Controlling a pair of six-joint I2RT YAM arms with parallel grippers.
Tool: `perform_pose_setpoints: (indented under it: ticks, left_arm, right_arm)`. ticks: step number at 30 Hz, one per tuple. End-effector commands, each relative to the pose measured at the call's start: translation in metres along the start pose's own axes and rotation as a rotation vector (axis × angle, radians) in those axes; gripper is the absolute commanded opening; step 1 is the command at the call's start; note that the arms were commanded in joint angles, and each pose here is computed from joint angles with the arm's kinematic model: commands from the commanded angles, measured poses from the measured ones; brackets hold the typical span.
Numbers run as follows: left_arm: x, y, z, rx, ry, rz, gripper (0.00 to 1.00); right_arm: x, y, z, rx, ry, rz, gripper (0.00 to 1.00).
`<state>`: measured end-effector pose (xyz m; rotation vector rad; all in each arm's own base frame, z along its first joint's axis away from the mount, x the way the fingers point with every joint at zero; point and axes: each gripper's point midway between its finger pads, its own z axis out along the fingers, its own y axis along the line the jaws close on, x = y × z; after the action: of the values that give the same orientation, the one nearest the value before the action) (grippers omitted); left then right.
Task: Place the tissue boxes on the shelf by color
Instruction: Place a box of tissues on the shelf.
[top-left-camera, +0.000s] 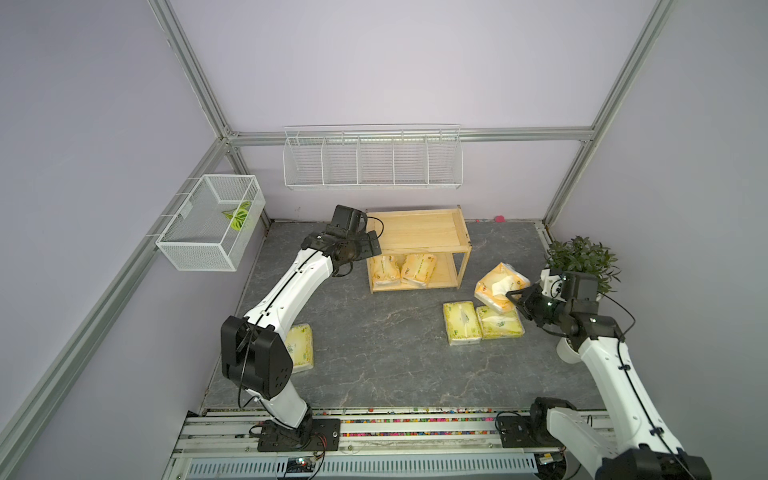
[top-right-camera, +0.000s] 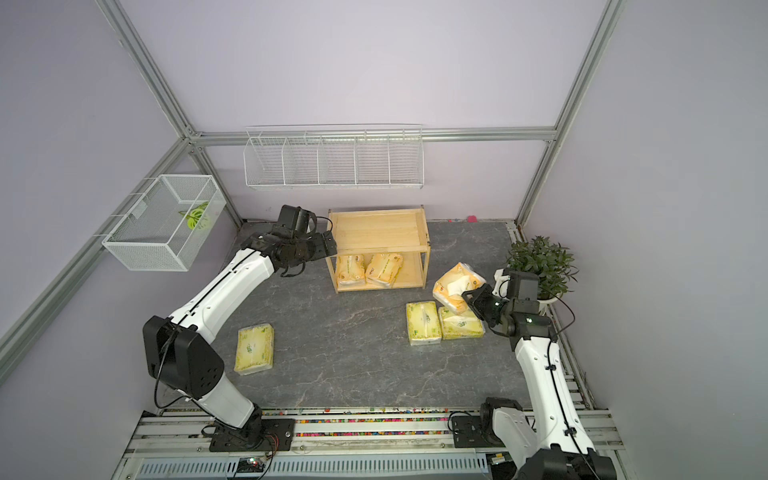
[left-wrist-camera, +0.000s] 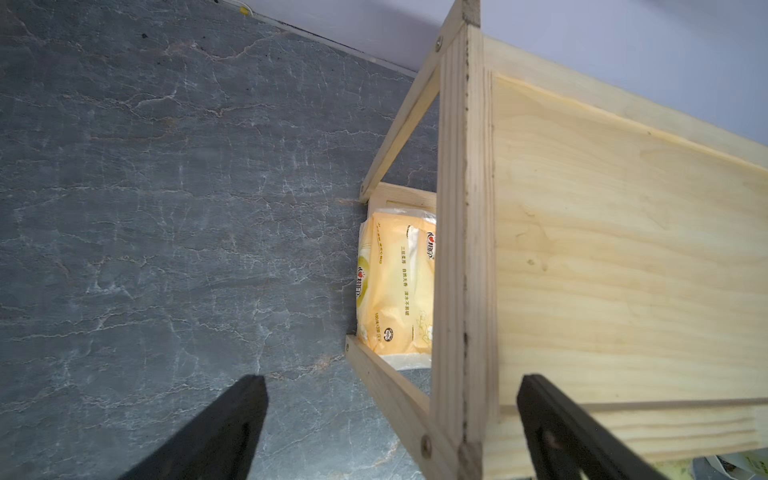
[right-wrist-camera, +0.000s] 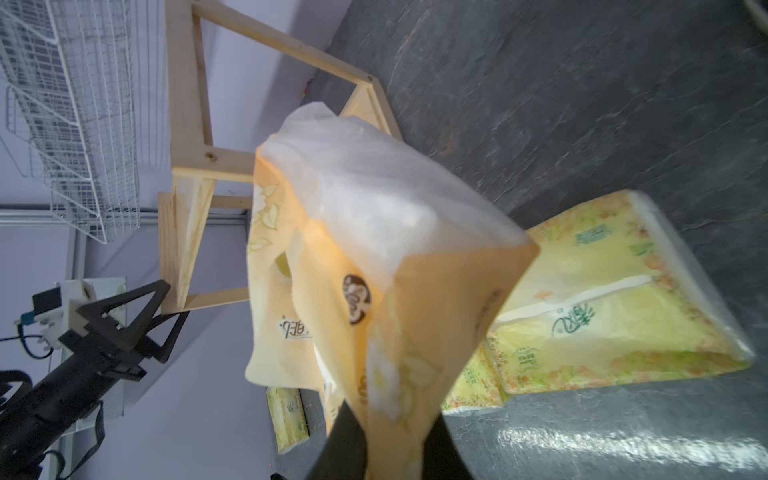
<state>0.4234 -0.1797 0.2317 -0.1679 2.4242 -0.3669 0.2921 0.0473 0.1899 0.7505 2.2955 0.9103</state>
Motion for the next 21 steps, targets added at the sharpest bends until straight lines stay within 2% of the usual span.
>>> perform_pose_setpoints:
  ticks: [1,9,12,21]
  left_arm:
    - [-0.006,-0.003,0.0,0.008,-0.009,0.024,1.0]
    - [-0.01,-0.011,0.0,0.045,-0.015,0.04,1.0]
    - [-0.012,-0.012,0.001,0.05,-0.016,0.041,1.0]
    - [-0.016,-0.022,0.002,0.086,-0.01,0.052,1.0]
  right_arm:
    - [-0.015,-0.009,0.008,0.052,0.015,-0.014,0.15]
    - [-0.083,-0.004,0.056,0.08,-0.007,-0.012,0.15]
    - [-0.098,0.0,0.078,0.059,0.035,-0.016,0.15]
    - [-0.098,0.02,0.132,-0.002,0.221,-0.098,0.15]
